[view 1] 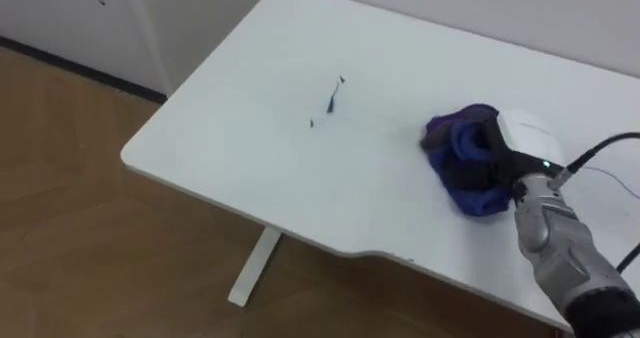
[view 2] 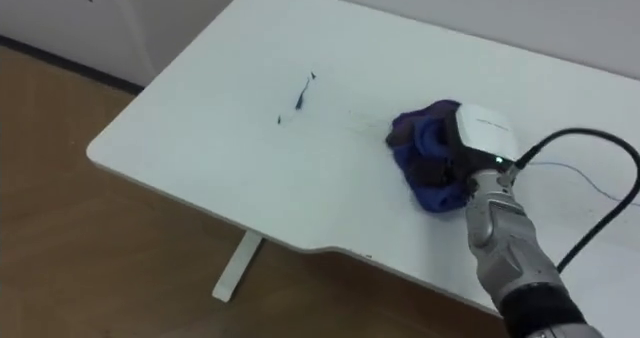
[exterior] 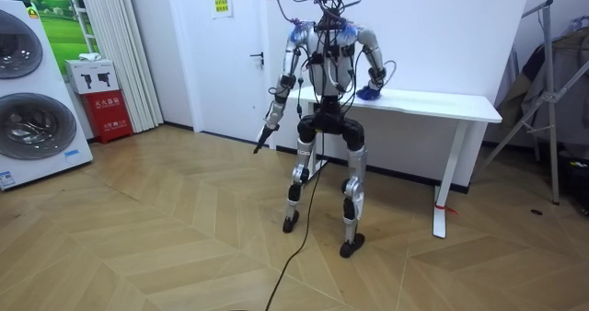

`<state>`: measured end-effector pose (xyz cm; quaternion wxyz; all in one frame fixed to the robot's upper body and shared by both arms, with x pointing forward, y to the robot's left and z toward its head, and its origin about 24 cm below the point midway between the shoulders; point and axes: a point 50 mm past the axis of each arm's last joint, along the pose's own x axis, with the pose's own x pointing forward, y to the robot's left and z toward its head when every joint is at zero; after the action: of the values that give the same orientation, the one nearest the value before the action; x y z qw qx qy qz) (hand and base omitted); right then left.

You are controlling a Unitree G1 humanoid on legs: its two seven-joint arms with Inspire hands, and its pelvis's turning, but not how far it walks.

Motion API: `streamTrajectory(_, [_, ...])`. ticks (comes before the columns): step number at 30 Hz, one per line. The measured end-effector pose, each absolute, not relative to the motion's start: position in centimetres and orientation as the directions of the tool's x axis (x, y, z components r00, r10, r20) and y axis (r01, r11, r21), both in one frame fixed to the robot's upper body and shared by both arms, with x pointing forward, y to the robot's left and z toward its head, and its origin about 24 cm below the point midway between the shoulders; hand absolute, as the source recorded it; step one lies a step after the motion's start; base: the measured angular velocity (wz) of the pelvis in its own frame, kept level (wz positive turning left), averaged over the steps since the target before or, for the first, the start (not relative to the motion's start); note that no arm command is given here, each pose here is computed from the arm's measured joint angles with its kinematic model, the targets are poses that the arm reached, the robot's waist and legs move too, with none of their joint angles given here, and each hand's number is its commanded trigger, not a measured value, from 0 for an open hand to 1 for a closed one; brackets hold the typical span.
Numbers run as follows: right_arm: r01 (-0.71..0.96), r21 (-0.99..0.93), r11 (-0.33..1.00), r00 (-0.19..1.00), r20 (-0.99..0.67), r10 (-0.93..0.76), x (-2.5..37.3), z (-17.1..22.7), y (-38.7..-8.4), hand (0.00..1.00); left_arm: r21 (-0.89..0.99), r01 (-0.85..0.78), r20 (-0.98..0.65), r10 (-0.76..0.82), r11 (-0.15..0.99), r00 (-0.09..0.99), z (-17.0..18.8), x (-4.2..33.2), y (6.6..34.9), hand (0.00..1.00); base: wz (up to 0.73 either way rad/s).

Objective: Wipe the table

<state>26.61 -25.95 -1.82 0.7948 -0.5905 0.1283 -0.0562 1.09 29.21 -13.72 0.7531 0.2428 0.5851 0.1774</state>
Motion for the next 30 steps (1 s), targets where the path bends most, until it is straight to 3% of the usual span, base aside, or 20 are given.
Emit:
streamTrajectory(5, [0.028, -0.944, 0.330, 0.870, -0.140, -0.473, 21.1, -3.9, -30.8, 1.00, 0.611, -0.035, -0.771, 0.605, 0.791, 0.199, -13.0, -0.8, 30.6, 0.00, 0.17])
streamTrajectory(9, [0.053, -0.932, 0.359, 0.823, -0.163, -0.544, 19.7, -4.3, -32.1, 1.00, 0.614, -0.042, -0.769, 0.609, 0.789, 0.195, -12.9, -1.0, 30.8, 0.00, 0.02])
streamTrajectory(15, [-0.012, -0.938, 0.347, 0.826, -0.205, -0.525, 22.9, -3.3, -31.3, 1.00, 0.598, -0.036, -0.772, 0.587, 0.801, 0.242, -13.2, 0.8, 30.0, 0.00, -0.15])
streamTrajectory(20, [-0.064, -0.952, 0.300, 0.933, -0.163, -0.320, 30.1, 0.3, -26.2, 1.00, 0.580, -0.011, -0.783, 0.561, 0.814, 0.269, -13.5, 1.7, 29.4, 0.00, -0.21])
streamTrajectory(22, [-0.056, -0.954, 0.294, 0.943, -0.148, -0.298, 31.8, 1.5, -25.9, 1.00, 0.582, -0.008, -0.783, 0.563, 0.813, 0.264, -13.4, 1.9, 29.4, 0.00, 0.16])
streamTrajectory(25, [-0.031, -0.955, 0.295, 0.928, -0.137, -0.347, 33.3, 2.9, -26.8, 1.00, 0.574, -0.006, -0.799, 0.563, 0.818, 0.211, -13.5, 0.8, 29.6, 0.00, 0.44])
streamTrajectory(30, [0.016, -0.939, 0.344, 0.893, -0.141, -0.427, 32.0, 2.7, -29.9, 1.00, 0.576, 0.008, -0.809, 0.568, 0.817, 0.151, -13.4, -1.3, 29.8, 0.00, 0.34])
